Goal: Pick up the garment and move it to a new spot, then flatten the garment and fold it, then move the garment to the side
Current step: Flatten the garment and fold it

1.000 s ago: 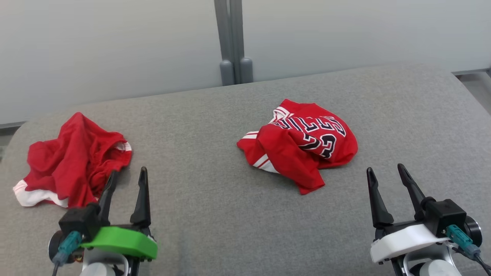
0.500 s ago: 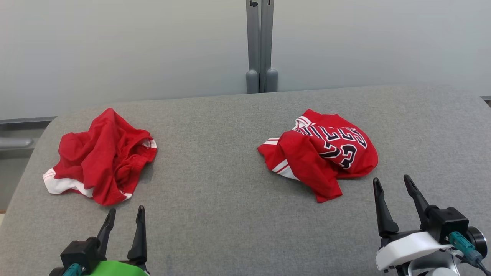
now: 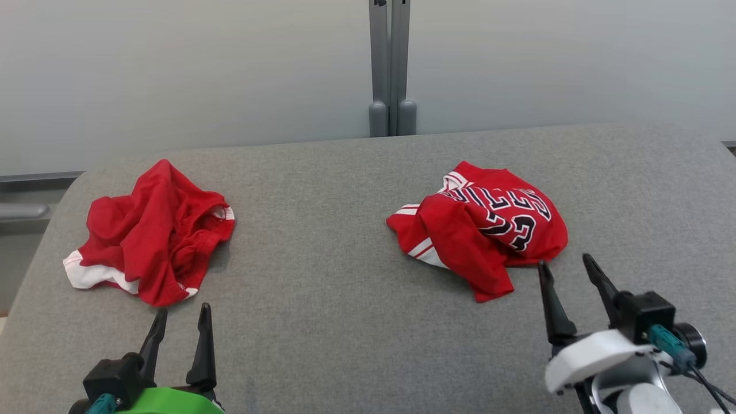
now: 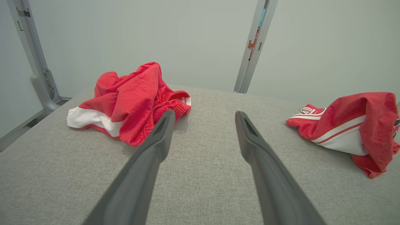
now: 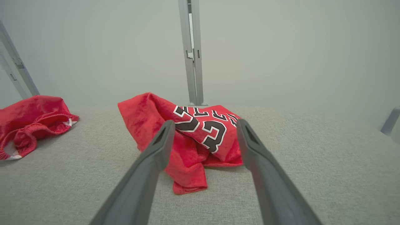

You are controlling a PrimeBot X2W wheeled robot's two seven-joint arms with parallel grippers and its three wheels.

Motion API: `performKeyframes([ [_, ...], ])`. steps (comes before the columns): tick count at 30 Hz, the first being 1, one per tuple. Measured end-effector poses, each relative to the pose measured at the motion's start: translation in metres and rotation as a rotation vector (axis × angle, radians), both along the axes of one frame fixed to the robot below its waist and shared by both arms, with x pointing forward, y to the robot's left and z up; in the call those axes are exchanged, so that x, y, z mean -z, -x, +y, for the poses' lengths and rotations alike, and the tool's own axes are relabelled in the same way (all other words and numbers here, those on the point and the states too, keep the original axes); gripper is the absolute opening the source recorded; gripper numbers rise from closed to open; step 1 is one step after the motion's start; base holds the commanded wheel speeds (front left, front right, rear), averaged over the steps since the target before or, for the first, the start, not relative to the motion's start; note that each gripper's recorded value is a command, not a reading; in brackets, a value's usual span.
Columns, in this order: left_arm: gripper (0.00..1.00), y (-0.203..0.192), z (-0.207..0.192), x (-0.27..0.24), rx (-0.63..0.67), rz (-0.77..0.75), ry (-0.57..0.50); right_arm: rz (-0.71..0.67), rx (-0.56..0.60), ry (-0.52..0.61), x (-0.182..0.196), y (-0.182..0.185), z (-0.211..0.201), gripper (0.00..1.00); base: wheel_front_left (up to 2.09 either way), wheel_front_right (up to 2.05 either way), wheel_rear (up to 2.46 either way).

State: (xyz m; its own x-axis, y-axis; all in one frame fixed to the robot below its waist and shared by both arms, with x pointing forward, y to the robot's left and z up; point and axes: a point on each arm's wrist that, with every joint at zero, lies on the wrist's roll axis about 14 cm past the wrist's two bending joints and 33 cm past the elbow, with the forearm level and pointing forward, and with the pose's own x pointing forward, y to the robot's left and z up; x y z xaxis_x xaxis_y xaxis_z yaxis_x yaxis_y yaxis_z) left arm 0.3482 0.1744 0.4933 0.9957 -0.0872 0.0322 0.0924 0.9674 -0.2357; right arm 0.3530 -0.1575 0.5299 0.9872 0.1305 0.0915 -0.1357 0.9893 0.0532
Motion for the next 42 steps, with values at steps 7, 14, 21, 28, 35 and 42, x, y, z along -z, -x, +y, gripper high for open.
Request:
performKeyframes([
  [7,1.00,0.001,0.002,0.000,-0.012,-0.003,0.011,0.110,-0.136,0.052,-0.001,-0.031,0.045,1.00,0.00,0.00,0.00],
  [14,1.00,0.003,0.009,0.002,-0.036,0.003,0.009,0.262,-0.184,0.009,0.025,-0.059,0.061,1.00,0.00,0.00,0.00],
  [21,1.00,0.008,0.016,0.006,-0.054,0.016,0.009,0.358,-0.258,0.043,0.047,-0.080,0.090,1.00,0.00,0.00,0.00],
  [28,1.00,0.011,0.023,0.008,-0.076,0.021,0.004,0.318,-0.281,0.084,0.039,-0.103,0.103,0.00,0.00,0.00,0.00],
  [35,1.00,0.014,0.027,0.005,-0.086,0.012,0.000,0.047,-0.379,0.040,-0.047,-0.125,0.144,0.00,0.00,0.00,0.00],
  [42,1.00,0.011,0.027,-0.003,-0.086,-0.012,-0.002,-0.286,-0.410,-0.090,-0.171,-0.138,0.156,0.00,0.00,0.00,0.00],
])
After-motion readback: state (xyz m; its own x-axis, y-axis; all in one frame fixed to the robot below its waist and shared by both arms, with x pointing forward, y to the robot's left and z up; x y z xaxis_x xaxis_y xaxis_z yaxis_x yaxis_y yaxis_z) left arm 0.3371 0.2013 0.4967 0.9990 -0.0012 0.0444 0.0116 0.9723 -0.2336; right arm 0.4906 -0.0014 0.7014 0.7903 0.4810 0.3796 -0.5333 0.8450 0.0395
